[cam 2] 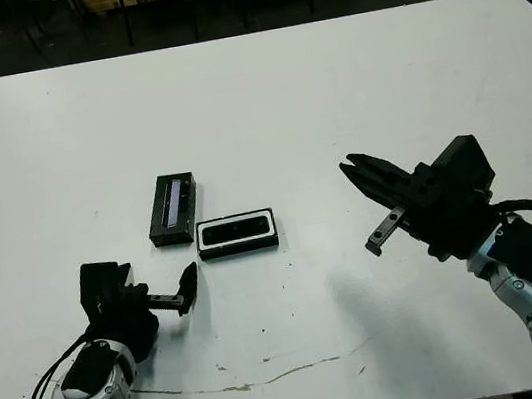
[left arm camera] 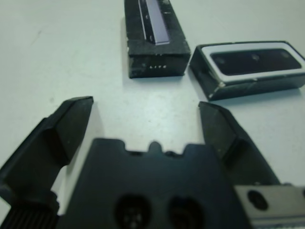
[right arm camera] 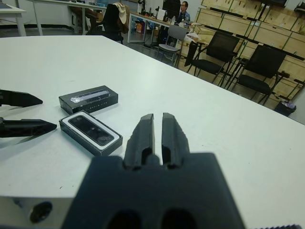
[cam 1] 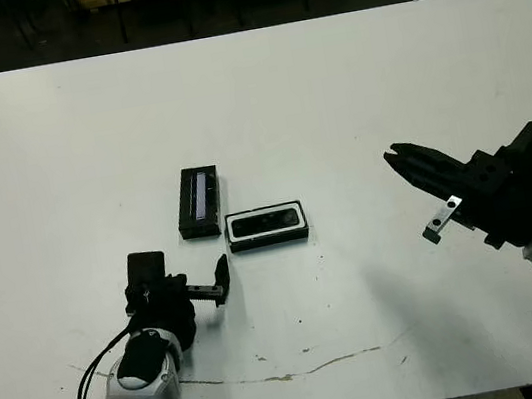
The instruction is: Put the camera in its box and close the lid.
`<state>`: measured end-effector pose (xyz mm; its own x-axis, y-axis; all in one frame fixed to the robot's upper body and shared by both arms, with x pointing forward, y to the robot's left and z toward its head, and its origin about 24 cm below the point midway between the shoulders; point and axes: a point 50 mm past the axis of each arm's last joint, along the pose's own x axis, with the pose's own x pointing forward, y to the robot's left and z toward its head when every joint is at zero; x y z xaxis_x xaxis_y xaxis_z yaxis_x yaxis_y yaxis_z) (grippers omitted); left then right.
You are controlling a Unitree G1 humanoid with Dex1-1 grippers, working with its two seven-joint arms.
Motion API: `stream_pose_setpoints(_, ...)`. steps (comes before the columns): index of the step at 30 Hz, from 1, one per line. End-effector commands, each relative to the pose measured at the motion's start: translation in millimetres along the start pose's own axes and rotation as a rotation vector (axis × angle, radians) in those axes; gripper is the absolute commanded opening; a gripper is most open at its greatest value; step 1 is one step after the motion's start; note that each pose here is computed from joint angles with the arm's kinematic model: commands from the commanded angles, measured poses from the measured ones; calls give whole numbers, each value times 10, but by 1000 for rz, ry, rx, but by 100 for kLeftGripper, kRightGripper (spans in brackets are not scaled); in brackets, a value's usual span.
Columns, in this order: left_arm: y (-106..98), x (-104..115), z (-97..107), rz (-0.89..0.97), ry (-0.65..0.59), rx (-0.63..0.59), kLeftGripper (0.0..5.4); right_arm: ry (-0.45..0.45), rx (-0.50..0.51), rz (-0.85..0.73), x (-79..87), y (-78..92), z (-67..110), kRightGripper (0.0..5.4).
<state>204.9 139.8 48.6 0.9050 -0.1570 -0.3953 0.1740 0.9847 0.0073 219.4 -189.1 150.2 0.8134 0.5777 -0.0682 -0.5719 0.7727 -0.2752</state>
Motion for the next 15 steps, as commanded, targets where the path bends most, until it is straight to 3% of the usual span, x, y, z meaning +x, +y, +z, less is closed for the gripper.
stream_pose_setpoints(1, 8, 32, -108, 3, 75, 17, 536, 24, 19, -15, -22, -12, -46, 0)
stream_pose_setpoints(15, -77, 174, 25, 24, 66, 128, 536, 26, 2, -11, -37, -25, -45, 0)
